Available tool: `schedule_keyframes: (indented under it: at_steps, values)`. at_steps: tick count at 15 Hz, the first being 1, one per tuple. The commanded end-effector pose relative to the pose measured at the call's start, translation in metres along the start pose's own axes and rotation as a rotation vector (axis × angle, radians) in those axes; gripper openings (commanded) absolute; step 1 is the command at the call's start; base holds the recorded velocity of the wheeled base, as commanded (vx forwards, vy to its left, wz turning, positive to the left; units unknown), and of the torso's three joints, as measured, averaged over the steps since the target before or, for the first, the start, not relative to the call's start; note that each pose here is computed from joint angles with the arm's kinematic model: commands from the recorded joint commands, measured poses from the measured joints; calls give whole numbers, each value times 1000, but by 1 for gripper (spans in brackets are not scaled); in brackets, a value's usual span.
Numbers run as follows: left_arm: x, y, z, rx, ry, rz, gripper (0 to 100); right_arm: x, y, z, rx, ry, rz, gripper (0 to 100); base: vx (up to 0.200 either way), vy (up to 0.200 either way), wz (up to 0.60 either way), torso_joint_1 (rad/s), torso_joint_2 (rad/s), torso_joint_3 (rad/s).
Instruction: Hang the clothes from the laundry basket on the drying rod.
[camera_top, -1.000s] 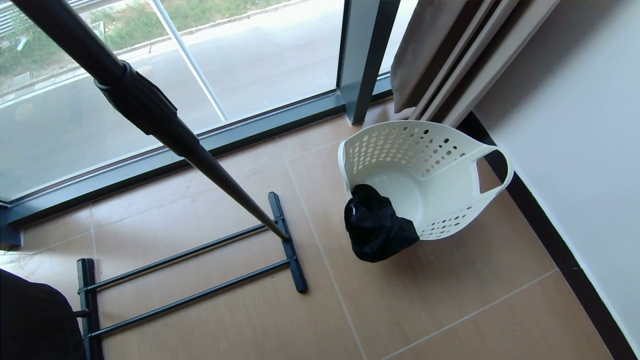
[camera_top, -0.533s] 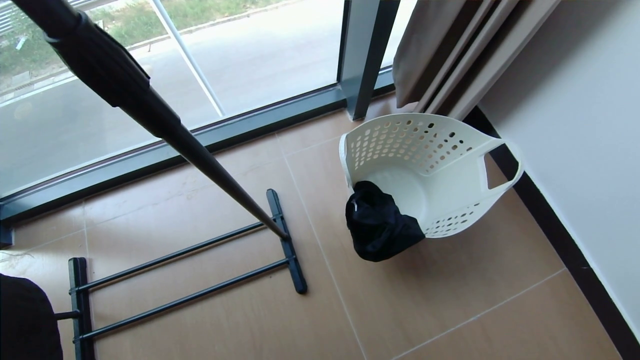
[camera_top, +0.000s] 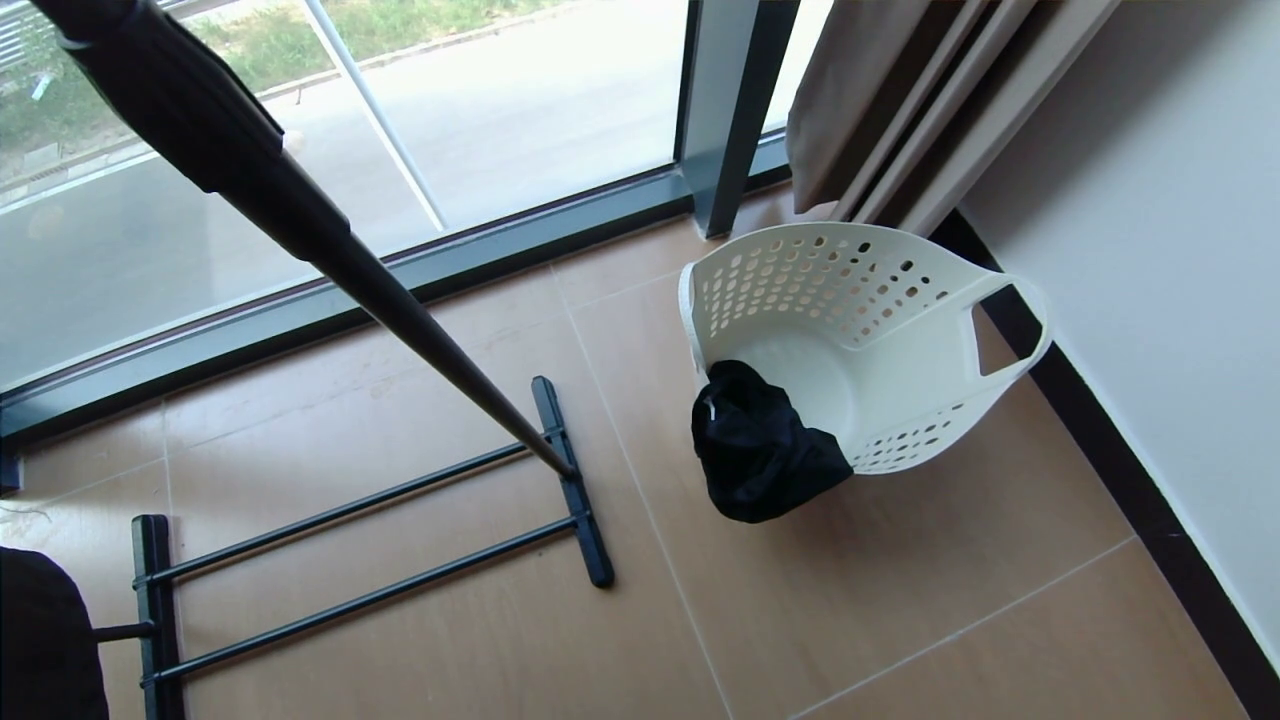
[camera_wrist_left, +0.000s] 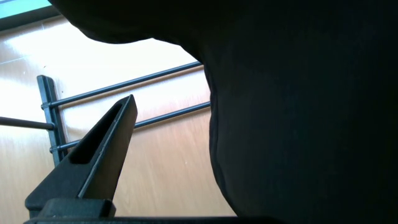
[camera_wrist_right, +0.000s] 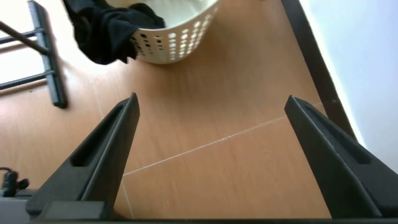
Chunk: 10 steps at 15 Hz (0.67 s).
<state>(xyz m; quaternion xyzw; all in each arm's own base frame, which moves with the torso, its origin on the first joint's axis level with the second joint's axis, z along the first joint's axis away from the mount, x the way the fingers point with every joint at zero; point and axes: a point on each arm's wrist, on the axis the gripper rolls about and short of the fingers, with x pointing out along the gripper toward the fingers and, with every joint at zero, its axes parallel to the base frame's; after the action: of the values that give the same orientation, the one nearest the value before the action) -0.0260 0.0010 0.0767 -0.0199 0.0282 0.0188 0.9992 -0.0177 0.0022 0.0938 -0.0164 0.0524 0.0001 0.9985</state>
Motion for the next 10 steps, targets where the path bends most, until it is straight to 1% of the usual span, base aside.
schedule_keyframes:
  at_steps: [1, 2, 3, 5, 6, 7, 8, 9, 10]
  values:
    - [0, 0, 0, 0, 0, 0, 100, 29, -1, 56, -15, 138, 158, 100, 0, 0, 0, 0, 0, 0]
    - [0, 0, 0, 0, 0, 0, 100, 40, 0, 64, -19, 165, 184, 100, 0, 0, 0, 0, 0, 0]
    - [0, 0, 0, 0, 0, 0, 100, 69, 7, 80, -31, 195, 265, 100, 0, 0, 0, 0, 0, 0]
    - [0, 0, 0, 0, 0, 0, 100, 109, 20, 103, -53, 239, 337, 100, 0, 0, 0, 0, 0, 0]
    - [0, 0, 0, 0, 0, -1, 100, 125, 26, 113, -73, 256, 370, 100, 0, 0, 0, 0, 0, 0]
    - [0, 0, 0, 0, 0, 0, 100, 134, 31, 118, -93, 262, 399, 100, 0, 0, 0, 0, 0, 0]
    - [0, 0, 0, 0, 0, 0, 100, 155, 45, 131, -138, 265, 469, 100, 0, 0, 0, 0, 0, 0]
    - [0, 0, 0, 0, 0, 0, 100, 160, 47, 133, -148, 264, 481, 100, 0, 0, 0, 0, 0, 0]
    - [0, 0, 0, 0, 0, 0, 100, 185, 59, 139, -218, 273, 525, 100, 0, 0, 0, 0, 0, 0]
